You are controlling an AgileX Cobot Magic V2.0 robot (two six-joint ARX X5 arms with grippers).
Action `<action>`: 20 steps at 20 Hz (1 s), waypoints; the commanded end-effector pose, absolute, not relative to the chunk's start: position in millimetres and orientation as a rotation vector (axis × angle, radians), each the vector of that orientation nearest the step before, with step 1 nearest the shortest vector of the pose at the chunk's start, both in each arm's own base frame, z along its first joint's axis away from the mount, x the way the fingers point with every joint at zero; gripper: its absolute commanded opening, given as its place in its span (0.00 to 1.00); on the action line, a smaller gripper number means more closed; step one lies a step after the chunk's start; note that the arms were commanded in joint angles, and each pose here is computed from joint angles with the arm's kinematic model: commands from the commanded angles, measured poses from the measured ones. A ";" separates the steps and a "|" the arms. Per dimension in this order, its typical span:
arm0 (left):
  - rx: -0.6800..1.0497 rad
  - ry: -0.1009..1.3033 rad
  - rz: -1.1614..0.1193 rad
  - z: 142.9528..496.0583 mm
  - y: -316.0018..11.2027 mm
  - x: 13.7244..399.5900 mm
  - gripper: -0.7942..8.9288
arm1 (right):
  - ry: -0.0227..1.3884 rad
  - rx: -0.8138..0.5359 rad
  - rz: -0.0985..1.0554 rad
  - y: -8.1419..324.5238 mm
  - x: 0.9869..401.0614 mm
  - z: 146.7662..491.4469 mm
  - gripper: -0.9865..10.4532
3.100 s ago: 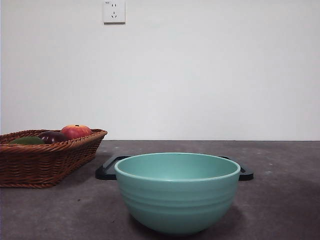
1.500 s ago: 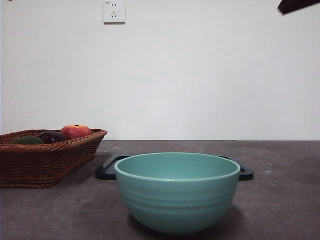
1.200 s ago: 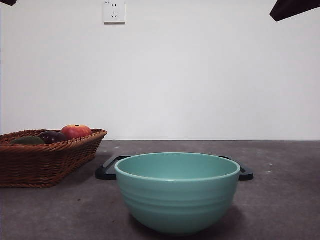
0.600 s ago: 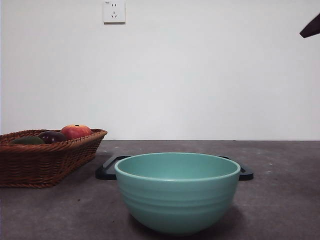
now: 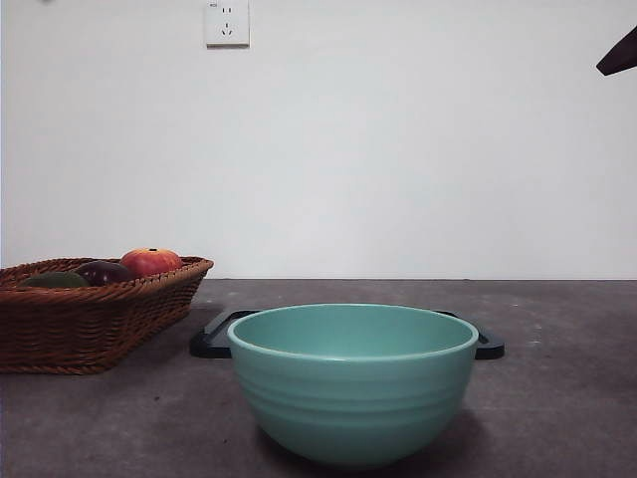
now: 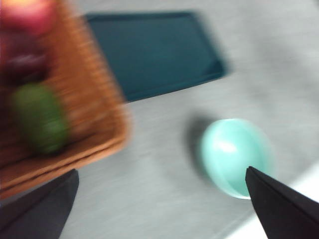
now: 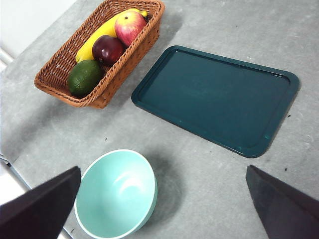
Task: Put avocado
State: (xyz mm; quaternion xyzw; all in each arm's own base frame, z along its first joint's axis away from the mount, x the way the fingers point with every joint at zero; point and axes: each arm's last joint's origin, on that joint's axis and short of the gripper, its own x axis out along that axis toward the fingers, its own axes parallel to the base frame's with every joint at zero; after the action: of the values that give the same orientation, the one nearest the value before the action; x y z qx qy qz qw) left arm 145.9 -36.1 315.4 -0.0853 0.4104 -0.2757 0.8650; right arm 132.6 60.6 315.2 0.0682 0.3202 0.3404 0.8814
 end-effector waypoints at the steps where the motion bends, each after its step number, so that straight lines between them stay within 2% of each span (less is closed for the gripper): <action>1: -0.141 0.902 -0.493 313.0 -36.4 161.5 0.72 | 0.640 0.138 0.721 61.5 132.8 322.0 0.67; 8: -0.042 1.111 -0.321 277.9 -41.7 228.3 0.72 | 0.642 0.145 0.719 61.5 132.8 322.0 0.67; 12: -0.040 1.212 -0.300 253.0 -47.4 265.5 0.72 | 0.642 0.145 0.719 61.5 132.9 321.9 0.67; 20: -0.081 1.249 -0.274 212.6 -57.5 300.6 0.71 | 0.642 0.145 0.719 61.5 132.9 321.9 0.67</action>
State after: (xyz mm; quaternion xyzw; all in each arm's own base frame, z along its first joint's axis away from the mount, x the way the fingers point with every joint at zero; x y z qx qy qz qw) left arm 295.7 -55.5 210.4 -0.0359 0.5876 -0.1309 0.7976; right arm 132.7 60.7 315.1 0.0685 0.3205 0.3403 0.8814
